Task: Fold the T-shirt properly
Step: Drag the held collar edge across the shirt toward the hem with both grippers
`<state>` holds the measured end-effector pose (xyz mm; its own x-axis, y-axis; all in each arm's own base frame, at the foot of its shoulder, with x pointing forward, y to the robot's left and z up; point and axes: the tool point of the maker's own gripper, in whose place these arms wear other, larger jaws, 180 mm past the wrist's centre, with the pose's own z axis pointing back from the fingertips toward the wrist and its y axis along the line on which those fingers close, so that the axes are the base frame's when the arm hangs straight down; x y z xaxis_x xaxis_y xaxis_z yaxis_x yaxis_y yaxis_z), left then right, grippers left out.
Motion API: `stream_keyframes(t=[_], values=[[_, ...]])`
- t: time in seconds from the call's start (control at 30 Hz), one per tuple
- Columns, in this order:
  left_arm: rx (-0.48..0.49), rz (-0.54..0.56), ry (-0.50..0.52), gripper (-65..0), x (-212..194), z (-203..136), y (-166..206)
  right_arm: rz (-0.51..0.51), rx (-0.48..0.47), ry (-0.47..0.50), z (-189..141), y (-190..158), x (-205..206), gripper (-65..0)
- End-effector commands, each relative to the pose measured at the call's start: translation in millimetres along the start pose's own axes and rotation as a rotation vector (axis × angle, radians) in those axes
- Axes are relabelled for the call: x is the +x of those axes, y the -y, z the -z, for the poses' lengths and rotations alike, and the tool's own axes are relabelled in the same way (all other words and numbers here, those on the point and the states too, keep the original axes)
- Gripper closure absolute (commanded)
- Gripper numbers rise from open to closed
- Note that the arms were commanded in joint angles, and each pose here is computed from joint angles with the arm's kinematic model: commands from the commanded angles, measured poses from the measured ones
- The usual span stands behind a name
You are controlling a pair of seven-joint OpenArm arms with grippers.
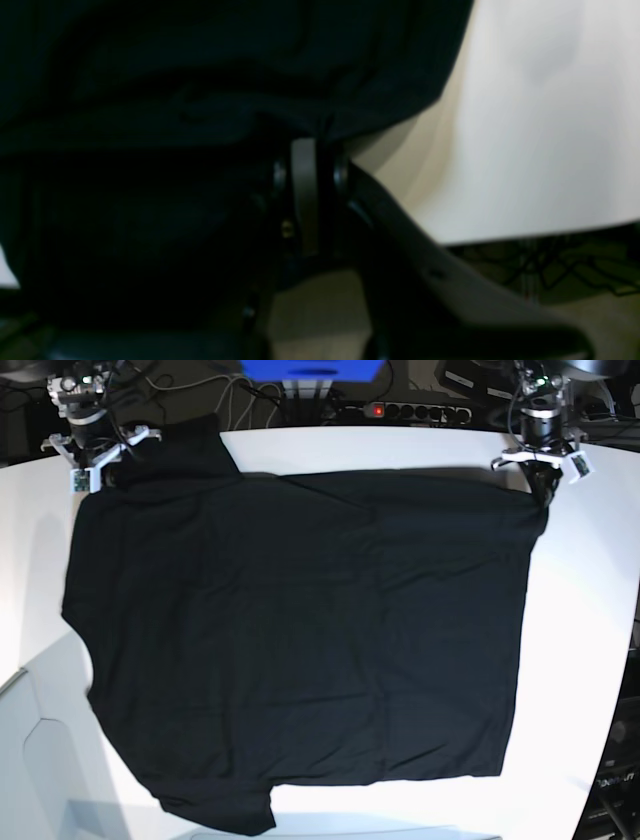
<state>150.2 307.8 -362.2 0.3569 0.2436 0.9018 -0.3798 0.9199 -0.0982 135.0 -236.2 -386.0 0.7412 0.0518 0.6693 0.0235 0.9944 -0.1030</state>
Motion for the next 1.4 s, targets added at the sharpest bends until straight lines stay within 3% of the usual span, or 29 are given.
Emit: stream_keyframes(t=[0.0,0.53,0.87,1.17,1.37], values=[[0.012,0.014,0.061,-0.1,18.9,-3.4,-5.5,-0.021,0.013,0.045,-4.3,-1.1,12.1,-2.6],[0.018,-0.022,0.156,-0.1,46.3,10.6,2.5,-0.037,-0.008,0.223,8.9,2.0,81.8,-2.8],[0.006,-0.033,0.216,-0.1,66.9,22.7,8.4,-0.073,-0.025,0.287,12.0,12.5,110.0,-3.0],[0.006,0.053,0.27,-0.1,84.1,39.9,26.4,-0.083,-0.026,0.332,15.2,14.1,129.1,-3.0],[0.013,0.037,0.212,-0.1,80.7,58.6,34.2,-0.097,0.032,0.338,33.2,2.5,138.1,-3.0]])
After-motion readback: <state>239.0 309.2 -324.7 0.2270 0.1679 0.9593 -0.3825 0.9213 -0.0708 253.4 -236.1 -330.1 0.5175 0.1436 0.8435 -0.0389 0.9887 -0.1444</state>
